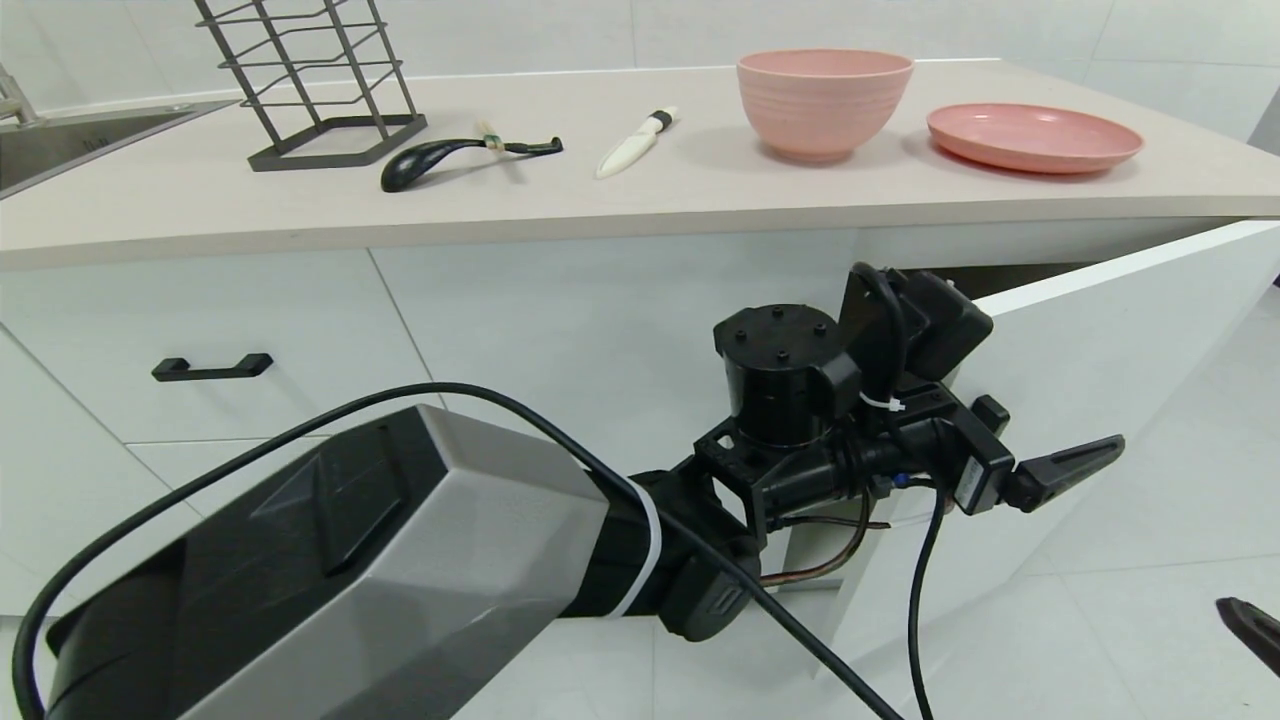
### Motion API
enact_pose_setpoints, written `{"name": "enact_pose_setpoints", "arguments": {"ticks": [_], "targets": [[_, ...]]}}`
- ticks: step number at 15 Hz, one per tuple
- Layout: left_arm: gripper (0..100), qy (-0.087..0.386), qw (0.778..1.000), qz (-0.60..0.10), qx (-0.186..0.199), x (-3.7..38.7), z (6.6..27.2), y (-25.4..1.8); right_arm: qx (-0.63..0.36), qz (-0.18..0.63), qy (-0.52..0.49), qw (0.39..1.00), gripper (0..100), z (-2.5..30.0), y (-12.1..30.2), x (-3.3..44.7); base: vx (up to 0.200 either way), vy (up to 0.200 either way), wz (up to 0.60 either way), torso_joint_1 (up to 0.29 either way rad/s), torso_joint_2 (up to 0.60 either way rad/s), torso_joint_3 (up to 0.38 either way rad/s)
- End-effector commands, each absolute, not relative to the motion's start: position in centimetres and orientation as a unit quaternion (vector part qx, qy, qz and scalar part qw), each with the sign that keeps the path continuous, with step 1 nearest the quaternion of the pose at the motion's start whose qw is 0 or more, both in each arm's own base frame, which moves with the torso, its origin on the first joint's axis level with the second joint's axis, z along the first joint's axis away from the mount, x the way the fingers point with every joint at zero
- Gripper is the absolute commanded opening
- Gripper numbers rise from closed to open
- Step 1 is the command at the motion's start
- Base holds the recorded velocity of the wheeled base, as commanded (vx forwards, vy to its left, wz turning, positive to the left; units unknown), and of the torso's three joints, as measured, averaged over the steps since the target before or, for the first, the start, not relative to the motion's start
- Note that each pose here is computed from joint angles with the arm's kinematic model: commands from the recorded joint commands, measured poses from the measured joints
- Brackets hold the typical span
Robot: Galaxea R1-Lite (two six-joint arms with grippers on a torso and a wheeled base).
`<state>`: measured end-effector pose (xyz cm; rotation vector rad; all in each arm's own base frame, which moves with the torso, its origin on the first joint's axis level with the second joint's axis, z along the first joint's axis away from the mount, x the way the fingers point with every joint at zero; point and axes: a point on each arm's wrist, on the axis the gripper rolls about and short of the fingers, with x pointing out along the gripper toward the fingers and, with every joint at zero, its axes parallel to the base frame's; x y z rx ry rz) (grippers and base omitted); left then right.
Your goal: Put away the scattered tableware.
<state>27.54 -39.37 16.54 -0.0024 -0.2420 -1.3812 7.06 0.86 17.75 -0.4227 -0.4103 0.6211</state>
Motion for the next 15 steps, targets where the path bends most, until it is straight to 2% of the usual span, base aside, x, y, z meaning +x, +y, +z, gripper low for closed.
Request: {"name": "enact_pose_setpoints", "arguments": {"ticks": [1,7,10,15], "targets": [[100,-0.105,0.759,-0.643,0.000,26.9,16.0,-39.9,-0.229,0.268,-0.263,0.898,100,18.4,1.1,3.8,0.000,0.000,0.00,0.000,0.00,0.000],[100,-0.101,0.739,-0.666,-0.006,23.2,15.9,-42.2,-0.205,0.192,-0.303,0.911,100,18.8,1.1,1.8,0.000,0.000,0.00,0.000,0.00,0.000],[100,-0.099,0.733,-0.673,-0.010,21.6,15.9,-43.1,-0.217,0.183,-0.331,0.900,100,18.9,1.2,0.6,0.000,0.000,0.00,0.000,0.00,0.000],[100,-0.088,0.719,-0.689,-0.008,20.0,14.4,-44.5,-0.228,0.171,-0.363,0.887,100,19.0,1.4,-0.7,0.000,0.000,0.00,0.000,0.00,0.000]]}}
